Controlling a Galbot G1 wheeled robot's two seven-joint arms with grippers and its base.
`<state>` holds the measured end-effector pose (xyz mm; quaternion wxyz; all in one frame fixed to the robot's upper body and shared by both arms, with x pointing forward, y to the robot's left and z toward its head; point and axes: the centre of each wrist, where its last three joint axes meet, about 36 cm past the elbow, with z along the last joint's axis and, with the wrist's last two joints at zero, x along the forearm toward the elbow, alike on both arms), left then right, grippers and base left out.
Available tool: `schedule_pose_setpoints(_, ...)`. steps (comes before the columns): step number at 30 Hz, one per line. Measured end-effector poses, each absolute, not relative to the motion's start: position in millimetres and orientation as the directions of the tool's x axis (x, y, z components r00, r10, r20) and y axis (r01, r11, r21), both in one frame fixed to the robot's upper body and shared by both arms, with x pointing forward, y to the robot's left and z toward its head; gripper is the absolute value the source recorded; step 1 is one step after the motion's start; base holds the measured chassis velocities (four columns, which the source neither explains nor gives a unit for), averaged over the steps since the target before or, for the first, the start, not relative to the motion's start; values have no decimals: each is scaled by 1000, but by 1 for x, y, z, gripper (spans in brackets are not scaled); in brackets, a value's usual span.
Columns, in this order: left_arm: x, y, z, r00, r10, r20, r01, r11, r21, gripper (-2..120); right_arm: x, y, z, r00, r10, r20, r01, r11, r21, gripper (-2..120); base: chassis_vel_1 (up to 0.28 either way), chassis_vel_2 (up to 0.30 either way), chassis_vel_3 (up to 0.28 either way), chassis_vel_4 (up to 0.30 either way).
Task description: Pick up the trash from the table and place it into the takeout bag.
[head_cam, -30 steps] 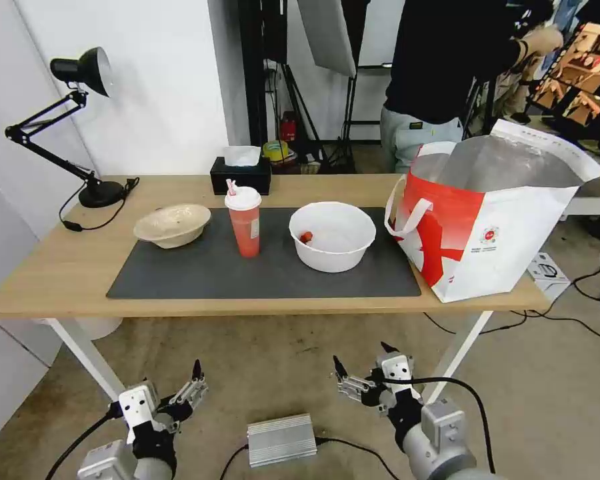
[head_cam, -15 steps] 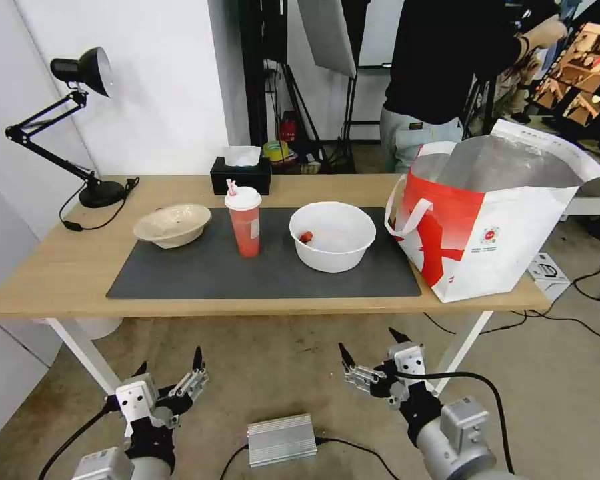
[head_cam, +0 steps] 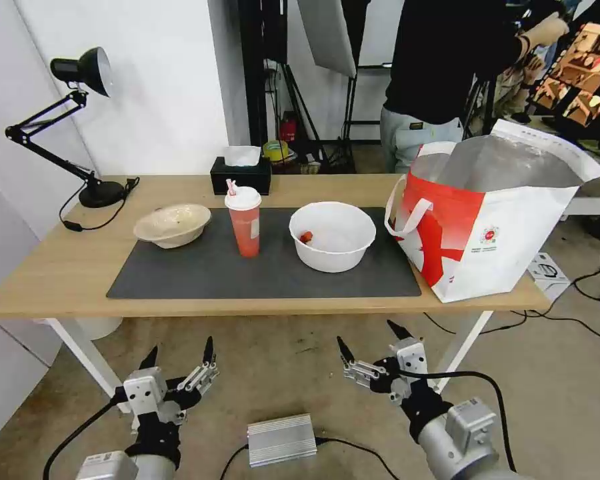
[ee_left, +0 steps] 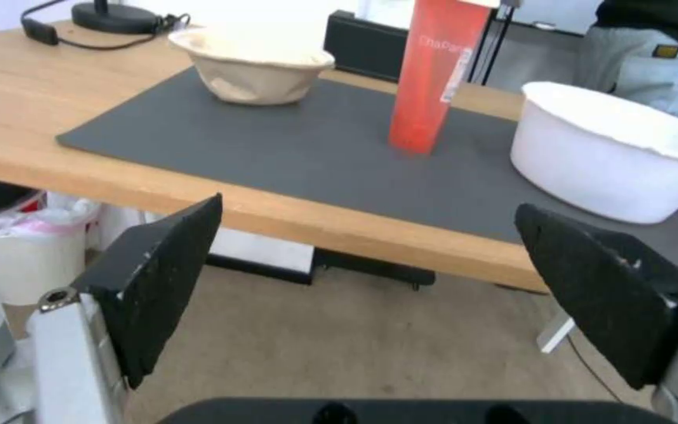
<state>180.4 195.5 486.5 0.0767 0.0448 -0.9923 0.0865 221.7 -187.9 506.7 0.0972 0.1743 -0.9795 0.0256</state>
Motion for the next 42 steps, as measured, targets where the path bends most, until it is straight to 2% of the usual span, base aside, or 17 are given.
schedule_pose_setpoints(26, 186, 200, 485, -992, -83, 97, -97, 983, -153, 100, 229, -191, 511, -933, -359, -33, -359, 933, -7, 100, 0, 0, 0, 0)
schedule_pose_setpoints(30, 188, 201, 484, -992, -84, 95, -98, 983, -155, 100, 235, -192, 514, -922, -372, -108, -375, 927, 11, 100, 0, 0, 0, 0)
schedule_pose_setpoints(42, 190, 199, 481, -991, -89, 98, -104, 982, -160, 100, 265, -196, 511, -900, -408, -154, -415, 910, 16, 100, 0, 0, 0, 0)
